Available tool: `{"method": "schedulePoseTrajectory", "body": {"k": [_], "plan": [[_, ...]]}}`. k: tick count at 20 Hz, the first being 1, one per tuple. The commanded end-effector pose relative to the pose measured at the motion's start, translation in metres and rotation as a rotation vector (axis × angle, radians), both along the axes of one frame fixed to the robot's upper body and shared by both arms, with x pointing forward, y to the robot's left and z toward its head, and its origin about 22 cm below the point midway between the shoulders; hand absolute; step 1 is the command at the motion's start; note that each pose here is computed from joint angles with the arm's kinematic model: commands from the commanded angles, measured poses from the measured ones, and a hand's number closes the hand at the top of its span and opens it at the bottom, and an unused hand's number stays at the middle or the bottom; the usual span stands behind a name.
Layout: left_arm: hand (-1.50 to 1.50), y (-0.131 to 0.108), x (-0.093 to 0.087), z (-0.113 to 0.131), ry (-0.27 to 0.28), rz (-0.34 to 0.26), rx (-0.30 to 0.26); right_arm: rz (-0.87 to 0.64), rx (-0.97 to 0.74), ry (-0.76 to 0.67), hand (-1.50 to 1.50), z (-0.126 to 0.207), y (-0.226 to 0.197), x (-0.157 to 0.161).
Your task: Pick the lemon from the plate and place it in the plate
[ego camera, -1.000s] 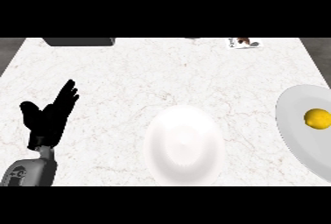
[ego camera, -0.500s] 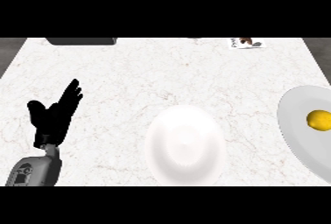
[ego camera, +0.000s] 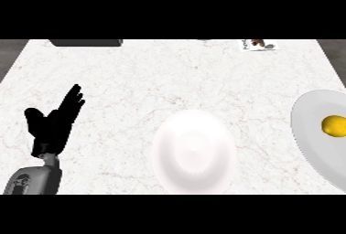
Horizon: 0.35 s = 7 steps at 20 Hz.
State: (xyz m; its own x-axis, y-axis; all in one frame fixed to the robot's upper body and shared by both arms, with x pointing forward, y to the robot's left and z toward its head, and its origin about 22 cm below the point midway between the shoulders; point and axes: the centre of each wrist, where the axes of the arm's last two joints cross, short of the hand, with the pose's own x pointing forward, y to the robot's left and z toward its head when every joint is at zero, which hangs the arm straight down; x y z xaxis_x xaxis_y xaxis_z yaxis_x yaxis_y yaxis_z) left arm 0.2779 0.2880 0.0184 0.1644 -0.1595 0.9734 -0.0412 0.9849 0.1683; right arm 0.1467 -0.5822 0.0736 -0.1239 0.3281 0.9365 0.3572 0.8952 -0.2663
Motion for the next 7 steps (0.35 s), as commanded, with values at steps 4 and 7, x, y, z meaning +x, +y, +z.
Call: {"method": "schedulePoseTrajectory", "body": {"k": [4,7], "plan": [[0.0,0.007,0.004,-0.001,-0.005,0.017,-0.003,-0.017,-0.028,0.049,-1.5,0.009,-0.024,-0.014],[0.0,-0.009,-0.001,-0.018,0.013,0.004,0.009,-0.024,-0.027,0.064,-1.5,-0.011,-0.03,-0.035]]}}
